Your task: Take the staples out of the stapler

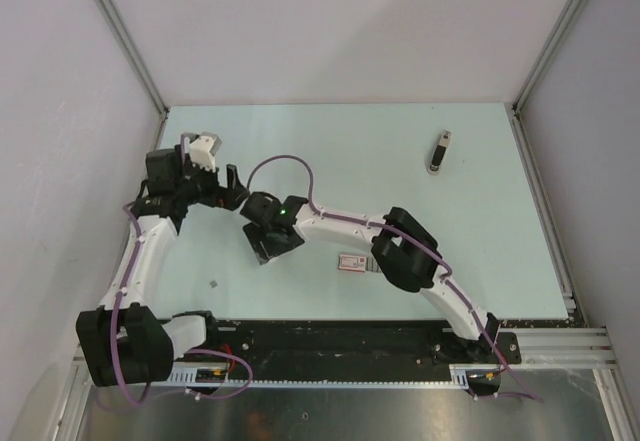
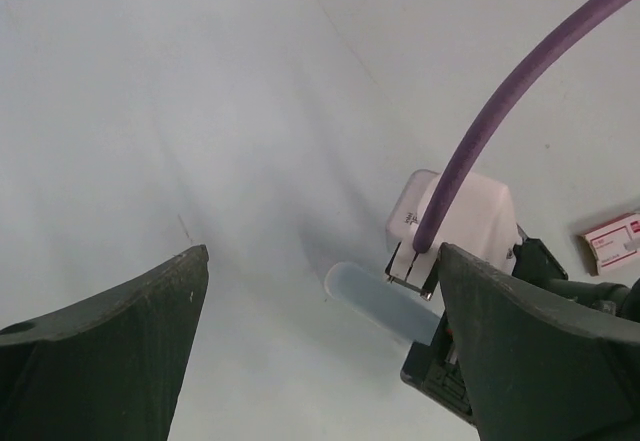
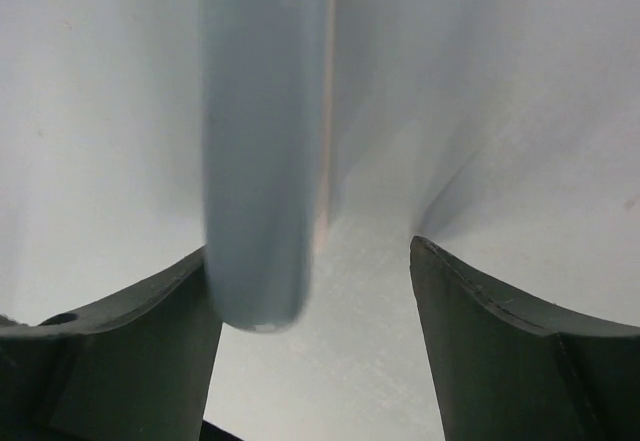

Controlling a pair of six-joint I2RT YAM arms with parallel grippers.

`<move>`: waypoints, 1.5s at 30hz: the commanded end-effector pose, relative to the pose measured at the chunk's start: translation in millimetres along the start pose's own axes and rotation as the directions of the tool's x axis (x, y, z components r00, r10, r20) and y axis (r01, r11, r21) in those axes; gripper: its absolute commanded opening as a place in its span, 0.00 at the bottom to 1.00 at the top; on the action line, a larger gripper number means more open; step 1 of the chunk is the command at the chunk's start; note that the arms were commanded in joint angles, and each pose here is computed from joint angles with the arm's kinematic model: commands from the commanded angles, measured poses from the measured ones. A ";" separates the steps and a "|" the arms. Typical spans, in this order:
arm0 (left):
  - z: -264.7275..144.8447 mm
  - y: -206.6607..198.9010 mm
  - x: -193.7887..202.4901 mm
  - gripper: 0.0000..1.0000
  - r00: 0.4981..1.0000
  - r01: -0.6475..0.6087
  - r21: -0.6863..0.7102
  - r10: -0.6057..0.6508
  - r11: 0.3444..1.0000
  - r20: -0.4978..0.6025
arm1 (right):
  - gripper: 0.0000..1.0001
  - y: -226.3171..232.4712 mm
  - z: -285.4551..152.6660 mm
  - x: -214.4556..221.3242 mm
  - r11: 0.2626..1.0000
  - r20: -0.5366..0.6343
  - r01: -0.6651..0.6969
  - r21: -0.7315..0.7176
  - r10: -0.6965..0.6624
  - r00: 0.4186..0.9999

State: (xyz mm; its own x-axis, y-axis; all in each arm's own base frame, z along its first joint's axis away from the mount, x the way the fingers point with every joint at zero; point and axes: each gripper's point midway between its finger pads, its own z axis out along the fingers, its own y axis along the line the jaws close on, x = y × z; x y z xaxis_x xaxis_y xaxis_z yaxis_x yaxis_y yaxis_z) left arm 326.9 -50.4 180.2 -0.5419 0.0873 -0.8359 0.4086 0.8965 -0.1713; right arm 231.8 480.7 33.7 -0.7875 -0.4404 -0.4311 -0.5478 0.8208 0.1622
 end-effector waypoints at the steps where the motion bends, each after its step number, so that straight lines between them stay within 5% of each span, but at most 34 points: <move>1: 4.2 16.1 2.0 0.99 1.000 -0.007 -0.078 0.007 0.997 -0.004 | 0.77 -9.7 -82.1 -61.7 0.996 0.185 -0.042 -0.077 0.056 0.981; 5: 8.7 12.0 1.9 1.00 0.999 -0.034 -0.077 0.033 0.996 -0.015 | 0.83 -64.9 -123.8 -88.9 0.991 0.275 -0.119 -0.061 0.131 0.952; 8: 18.9 -2.3 6.8 0.99 0.991 -0.122 -0.080 0.117 0.989 -0.056 | 0.89 -154.1 -149.9 -105.7 0.960 0.355 -0.279 0.003 0.259 0.898; 14: 38.0 -31.1 16.3 0.99 0.959 -0.263 -0.061 0.254 0.963 -0.126 | 0.96 -338.6 -188.2 -93.2 0.754 0.495 -0.641 0.145 0.505 0.707; 21: 50.8 -48.7 24.0 0.99 0.949 -0.280 0.016 0.279 0.960 -0.150 | 0.99 -453.5 -183.8 -66.4 0.565 0.543 -0.760 0.321 0.548 0.637; 30: 48.9 -65.6 38.4 1.00 0.932 -0.314 0.101 0.327 0.944 -0.154 | 0.98 -518.3 -151.1 -54.2 0.484 0.518 -0.748 0.454 0.540 0.664; 39: 50.3 -65.4 56.2 0.99 0.920 -0.317 0.130 0.338 0.939 -0.196 | 0.95 -542.7 -123.5 -63.5 0.501 0.504 -0.736 0.455 0.536 0.677; 45: 53.3 -68.4 57.2 0.99 0.920 -0.308 0.152 0.335 0.939 -0.205 | 0.69 -543.9 -101.1 -66.5 0.537 0.474 -0.726 0.429 0.551 0.687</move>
State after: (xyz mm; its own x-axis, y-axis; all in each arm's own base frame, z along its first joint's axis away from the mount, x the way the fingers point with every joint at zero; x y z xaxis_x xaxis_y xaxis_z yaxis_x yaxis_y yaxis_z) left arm 307.4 -122.8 112.7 -0.5346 0.4590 -0.7096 0.6311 0.7753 0.0260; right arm 538.7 21.2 63.7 -0.7158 0.3332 -0.6136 0.4272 0.9041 -0.0074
